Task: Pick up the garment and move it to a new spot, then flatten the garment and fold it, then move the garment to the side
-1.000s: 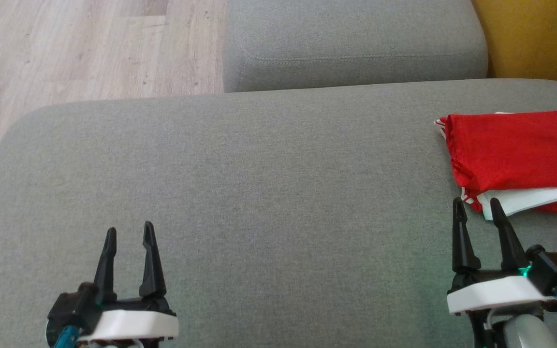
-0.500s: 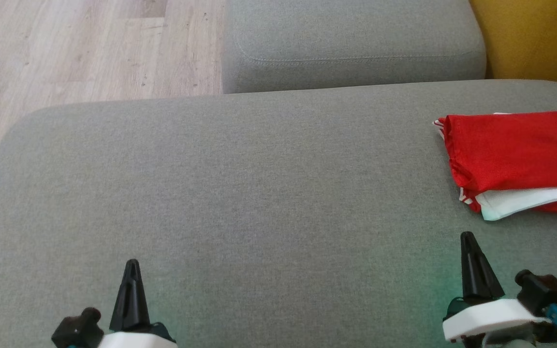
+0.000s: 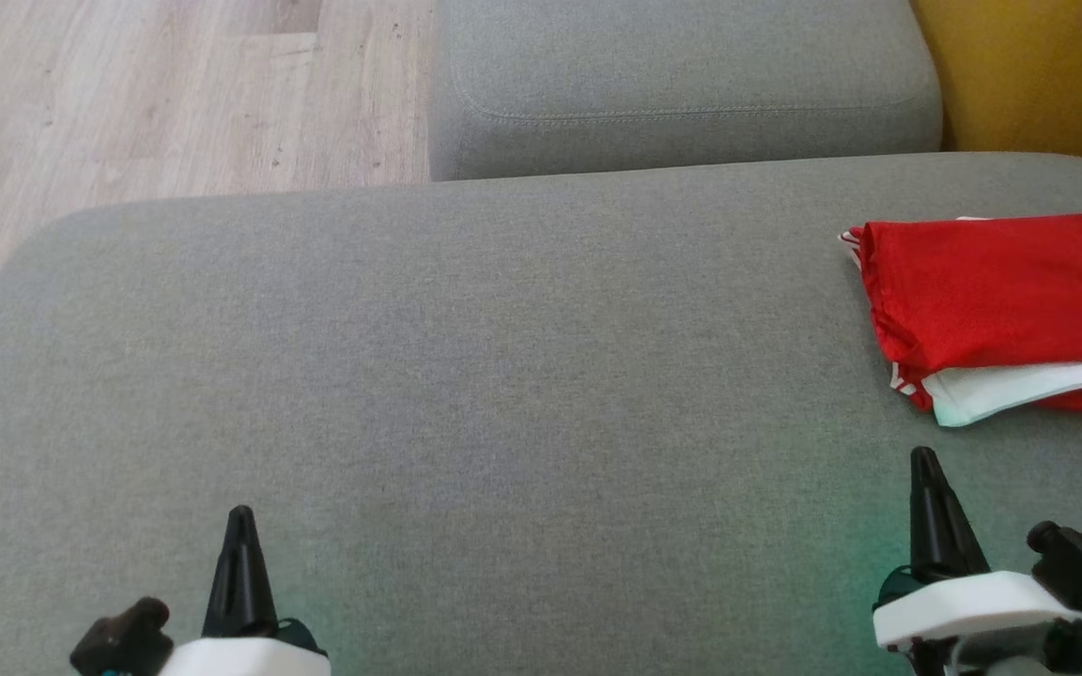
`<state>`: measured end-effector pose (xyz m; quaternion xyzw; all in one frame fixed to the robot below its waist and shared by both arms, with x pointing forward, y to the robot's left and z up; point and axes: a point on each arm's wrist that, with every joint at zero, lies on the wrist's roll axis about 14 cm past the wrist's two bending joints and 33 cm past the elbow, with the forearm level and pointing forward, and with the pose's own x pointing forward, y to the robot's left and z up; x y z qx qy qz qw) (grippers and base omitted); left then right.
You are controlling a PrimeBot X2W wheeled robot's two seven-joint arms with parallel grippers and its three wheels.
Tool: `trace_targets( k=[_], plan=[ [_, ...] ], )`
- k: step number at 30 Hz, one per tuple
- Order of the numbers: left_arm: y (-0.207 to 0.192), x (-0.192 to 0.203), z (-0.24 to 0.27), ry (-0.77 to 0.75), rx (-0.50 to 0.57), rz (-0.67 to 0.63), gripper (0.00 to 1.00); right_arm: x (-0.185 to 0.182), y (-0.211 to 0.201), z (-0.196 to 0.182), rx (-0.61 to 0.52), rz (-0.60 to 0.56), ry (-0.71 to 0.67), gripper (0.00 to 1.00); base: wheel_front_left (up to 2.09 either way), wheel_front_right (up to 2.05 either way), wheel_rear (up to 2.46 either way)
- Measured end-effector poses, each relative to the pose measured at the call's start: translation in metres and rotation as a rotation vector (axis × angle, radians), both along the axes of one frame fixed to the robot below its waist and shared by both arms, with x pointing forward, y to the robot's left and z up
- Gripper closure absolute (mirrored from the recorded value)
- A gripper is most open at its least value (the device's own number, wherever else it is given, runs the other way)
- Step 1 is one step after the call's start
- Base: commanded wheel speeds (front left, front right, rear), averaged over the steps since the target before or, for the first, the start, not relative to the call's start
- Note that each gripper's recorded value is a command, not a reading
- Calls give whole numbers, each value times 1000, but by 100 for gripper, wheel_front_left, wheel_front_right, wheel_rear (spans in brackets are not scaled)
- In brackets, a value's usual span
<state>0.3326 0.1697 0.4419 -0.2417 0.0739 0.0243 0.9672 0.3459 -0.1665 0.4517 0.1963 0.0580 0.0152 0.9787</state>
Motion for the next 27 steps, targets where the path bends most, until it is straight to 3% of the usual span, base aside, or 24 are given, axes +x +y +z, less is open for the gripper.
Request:
trace_targets(
  k=[27],
  plan=[
    [9, 9, 1, 28, -272, 66, 100, 6, -14, 0, 298, -95, 36, 100, 0, 0, 0]
  ],
)
